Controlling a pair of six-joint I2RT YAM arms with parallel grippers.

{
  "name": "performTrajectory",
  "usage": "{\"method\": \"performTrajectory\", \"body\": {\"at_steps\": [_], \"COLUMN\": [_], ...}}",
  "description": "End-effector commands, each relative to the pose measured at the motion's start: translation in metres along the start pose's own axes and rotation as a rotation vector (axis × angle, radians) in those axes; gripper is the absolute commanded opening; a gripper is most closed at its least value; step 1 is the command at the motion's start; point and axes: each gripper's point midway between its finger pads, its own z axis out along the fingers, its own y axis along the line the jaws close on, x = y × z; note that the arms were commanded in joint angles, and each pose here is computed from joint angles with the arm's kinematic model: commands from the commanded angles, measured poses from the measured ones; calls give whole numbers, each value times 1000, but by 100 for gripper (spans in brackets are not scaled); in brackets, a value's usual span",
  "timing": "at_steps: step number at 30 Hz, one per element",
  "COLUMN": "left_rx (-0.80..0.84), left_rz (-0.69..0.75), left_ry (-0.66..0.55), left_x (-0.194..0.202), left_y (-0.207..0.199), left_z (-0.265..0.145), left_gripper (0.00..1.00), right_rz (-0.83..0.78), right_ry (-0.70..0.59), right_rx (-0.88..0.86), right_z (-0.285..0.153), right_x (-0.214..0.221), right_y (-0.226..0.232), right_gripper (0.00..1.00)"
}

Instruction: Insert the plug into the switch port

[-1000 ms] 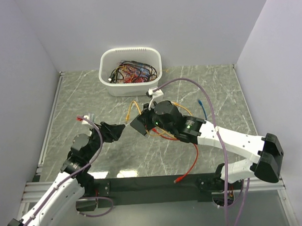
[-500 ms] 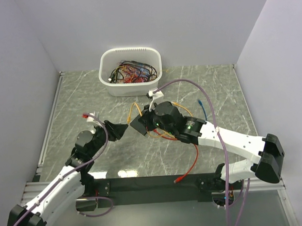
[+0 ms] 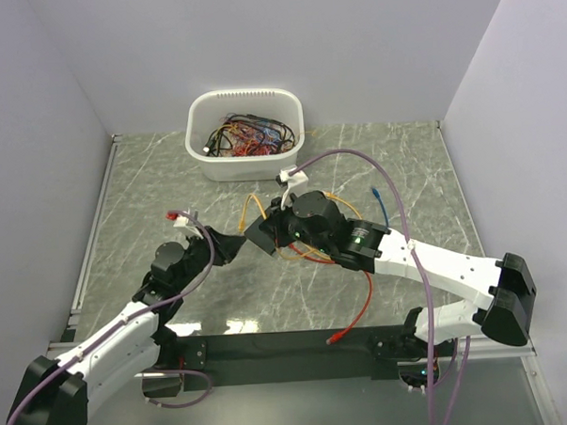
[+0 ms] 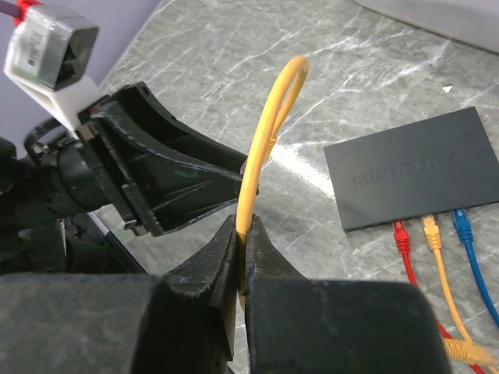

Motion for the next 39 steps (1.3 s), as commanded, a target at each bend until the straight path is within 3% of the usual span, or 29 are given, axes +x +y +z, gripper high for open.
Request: {"method": "performTrajectory", "body": {"at_steps": [1,17,18,20,22,29,31,33,36,39], "left_rx": [53,65,66,71,64,74,57,53,65,155], "left_rz": [51,128,130,135,139,185,214,242,324,421], "left_ry": [-48,-75,-71,-68,-61,-42,-30,-33,-34,-13], "left_x": [-15,-29,-27,-27,-26,-25,-25,-30,-32,-30], "left_y": [-16,-23,-23,-24,-22,-26,-24,-28,-38,-63], "left_z": [6,16,16,17,17,13,10,9,6,2], "left_gripper": [42,38,36,22,1,1,0,0,0,0], "right_rz": [8,9,7,7,6,-16,-39,-61,-100,-113], "right_ry": [-50,-11,-10,-10,-13,-11,-11,-3,-6,-24], "right_rx": [-25,-52,-53,-50,-44,34,108,141,144,77], "right_z": [-10,-14,-15,-15,-15,-18,-23,-32,-48,-63], "right_x": [-15,-3,-3,-4,-4,-4,-7,-16,-38,-61], "right_y": [4,5,6,5,4,-10,-27,-36,-34,-20], "right_gripper": [0,0,0,0,0,0,16,45,58,59]}}
